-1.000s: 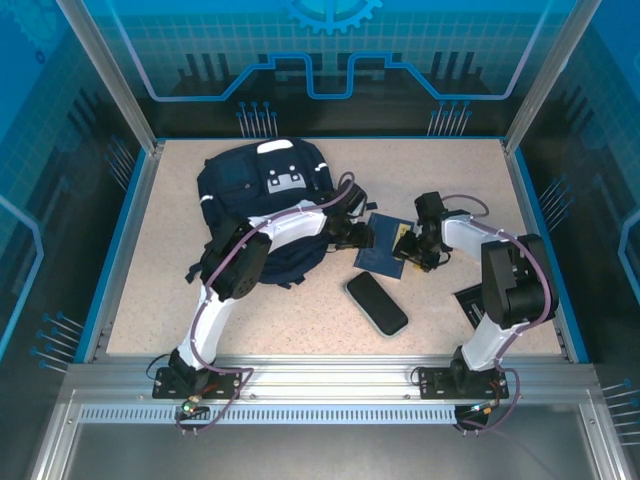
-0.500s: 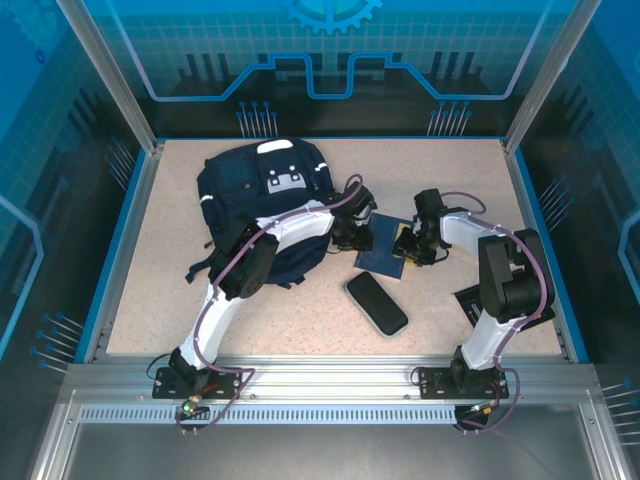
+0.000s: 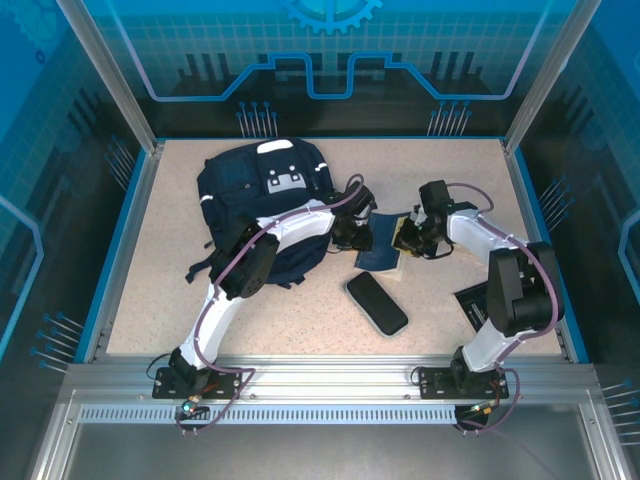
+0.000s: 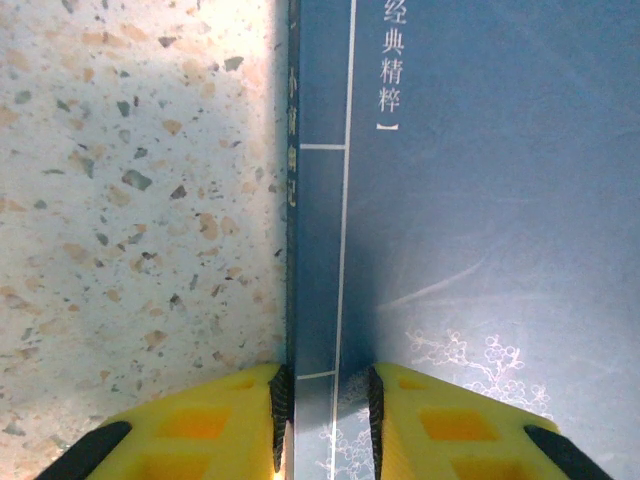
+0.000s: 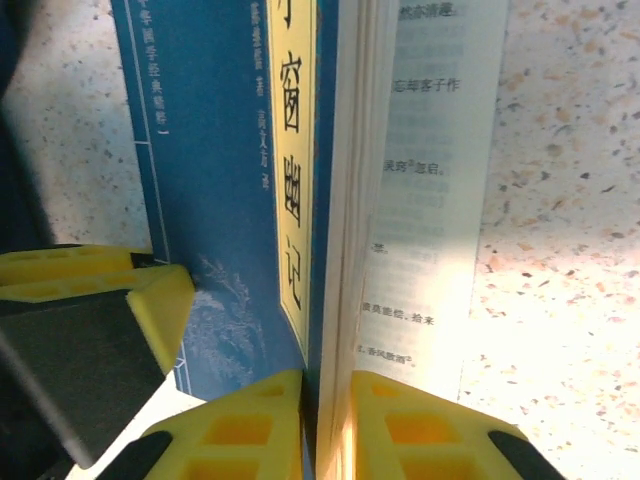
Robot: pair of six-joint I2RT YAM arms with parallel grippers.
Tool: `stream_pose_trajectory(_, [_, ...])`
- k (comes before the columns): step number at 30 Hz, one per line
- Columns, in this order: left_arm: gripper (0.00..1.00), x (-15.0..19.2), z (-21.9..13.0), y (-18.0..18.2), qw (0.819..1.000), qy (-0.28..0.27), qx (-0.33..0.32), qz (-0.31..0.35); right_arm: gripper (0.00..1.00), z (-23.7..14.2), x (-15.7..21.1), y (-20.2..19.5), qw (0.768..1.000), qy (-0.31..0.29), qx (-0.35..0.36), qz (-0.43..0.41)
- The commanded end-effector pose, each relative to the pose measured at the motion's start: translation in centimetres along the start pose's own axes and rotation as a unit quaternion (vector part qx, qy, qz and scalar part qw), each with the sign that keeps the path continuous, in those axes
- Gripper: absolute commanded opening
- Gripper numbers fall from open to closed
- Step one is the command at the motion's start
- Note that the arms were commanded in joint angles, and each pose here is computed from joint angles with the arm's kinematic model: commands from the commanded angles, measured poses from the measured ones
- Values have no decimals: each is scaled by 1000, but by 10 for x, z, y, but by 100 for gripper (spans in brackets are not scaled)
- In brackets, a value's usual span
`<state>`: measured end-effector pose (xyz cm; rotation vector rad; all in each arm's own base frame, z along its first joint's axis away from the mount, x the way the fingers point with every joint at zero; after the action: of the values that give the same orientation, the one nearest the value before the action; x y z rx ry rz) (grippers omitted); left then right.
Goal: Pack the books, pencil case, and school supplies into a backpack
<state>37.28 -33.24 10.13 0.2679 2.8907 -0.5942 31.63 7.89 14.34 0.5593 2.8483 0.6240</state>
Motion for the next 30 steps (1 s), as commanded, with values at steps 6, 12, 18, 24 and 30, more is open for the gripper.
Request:
stream_pose_trajectory(6, [29,24,29,13,997,56,-48,16,0,-6,-1,8,1000,-4,-10,-5])
stream_pose_trajectory(12, [51,0,-31,-4,999,-6,-14,47,0,-29,-4,11,998,-53,-35,-19])
stream_pose_trajectory(18, [74,-22,-113,-1,994,-88,62,18,0,-56,-10,16,989,-75,-122,-37])
stream_pose_trajectory(24, [83,-18,-153,30,981,-118,150,-44,0,-78,-8,31,973,-64,-213,-66])
stream_pose_trajectory(30, [99,-12,-164,52,960,-117,243,-73,0,-95,-5,53,946,-39,-304,-106])
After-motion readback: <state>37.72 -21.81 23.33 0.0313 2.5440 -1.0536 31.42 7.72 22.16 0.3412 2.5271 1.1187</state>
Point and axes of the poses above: each hand's point on the last joint's axis, 136 mm out from that joint toward the fingers, its own z axis out along the fingers, its own y axis along the line the jaws close on, x = y × z, the point moved 9 cm from there along -z, back along the fingers, and after that the axes turned 2 degrees about z, right-handed, at the moved point
